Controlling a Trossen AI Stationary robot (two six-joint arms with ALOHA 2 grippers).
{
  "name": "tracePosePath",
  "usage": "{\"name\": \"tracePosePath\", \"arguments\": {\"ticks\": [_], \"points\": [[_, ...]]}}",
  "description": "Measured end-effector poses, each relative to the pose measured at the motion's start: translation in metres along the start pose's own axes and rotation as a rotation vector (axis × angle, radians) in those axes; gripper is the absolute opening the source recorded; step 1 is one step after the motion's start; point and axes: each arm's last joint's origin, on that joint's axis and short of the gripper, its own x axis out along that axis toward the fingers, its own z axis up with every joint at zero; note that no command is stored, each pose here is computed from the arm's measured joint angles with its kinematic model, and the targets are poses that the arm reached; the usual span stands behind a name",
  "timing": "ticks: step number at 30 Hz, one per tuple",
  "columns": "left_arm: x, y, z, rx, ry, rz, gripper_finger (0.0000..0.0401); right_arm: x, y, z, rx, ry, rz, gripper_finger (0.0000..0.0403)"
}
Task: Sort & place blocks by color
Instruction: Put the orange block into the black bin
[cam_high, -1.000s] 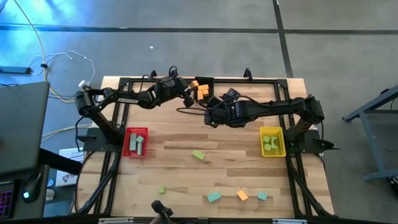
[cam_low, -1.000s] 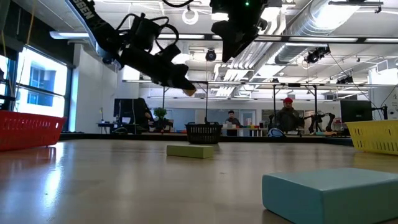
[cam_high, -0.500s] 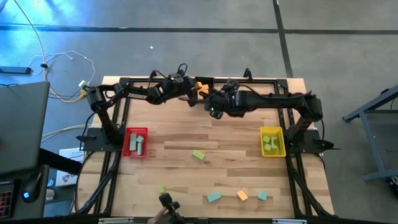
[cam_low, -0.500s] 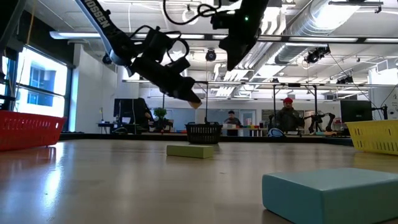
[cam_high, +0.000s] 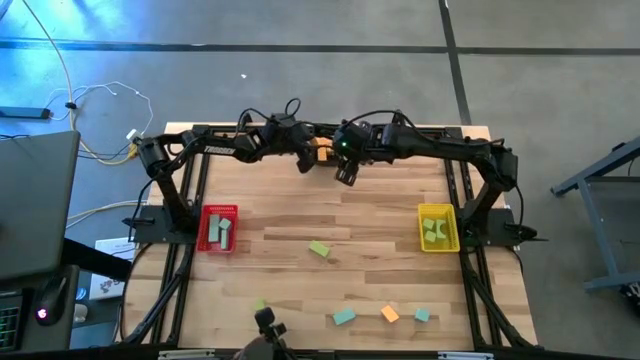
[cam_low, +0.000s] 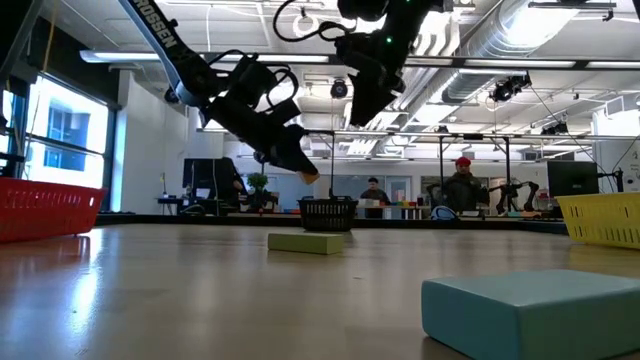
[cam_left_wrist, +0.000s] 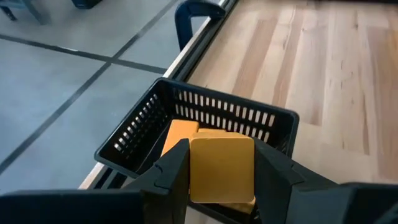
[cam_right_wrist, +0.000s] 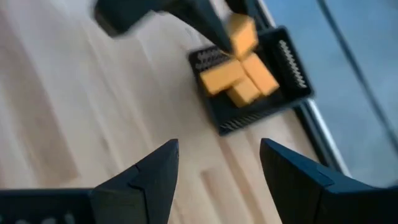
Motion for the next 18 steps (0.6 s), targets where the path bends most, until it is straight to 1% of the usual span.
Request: {"name": "tracePosePath", "arguments": {"ticks": [5, 11, 14, 18], "points": [[0.0, -0.002, 0.003, -0.037, -0.026, -0.008, 0.0116, -0.002, 0.007, 0.001, 0.046, -0.017, 0.036, 0.0212], [0.0, -0.001, 0.003, 0.005, -0.026, -0.009, 0.0116, -0.006, 0.021, 0.001, 0.093, -0.03, 0.032, 0.0212], [0.0, 0.002, 0.002, 0.003, -0.027, 0.0, 0.0116, -0.008, 0.031, 0.001, 0.124, -0.035, 0.03, 0.0212], [-0.001, 0.008, 0.001, -0.005, -0.028, 0.002, 0.0116, -0.009, 0.048, 0.0, 0.15, -0.042, 0.053, 0.0212]]}}
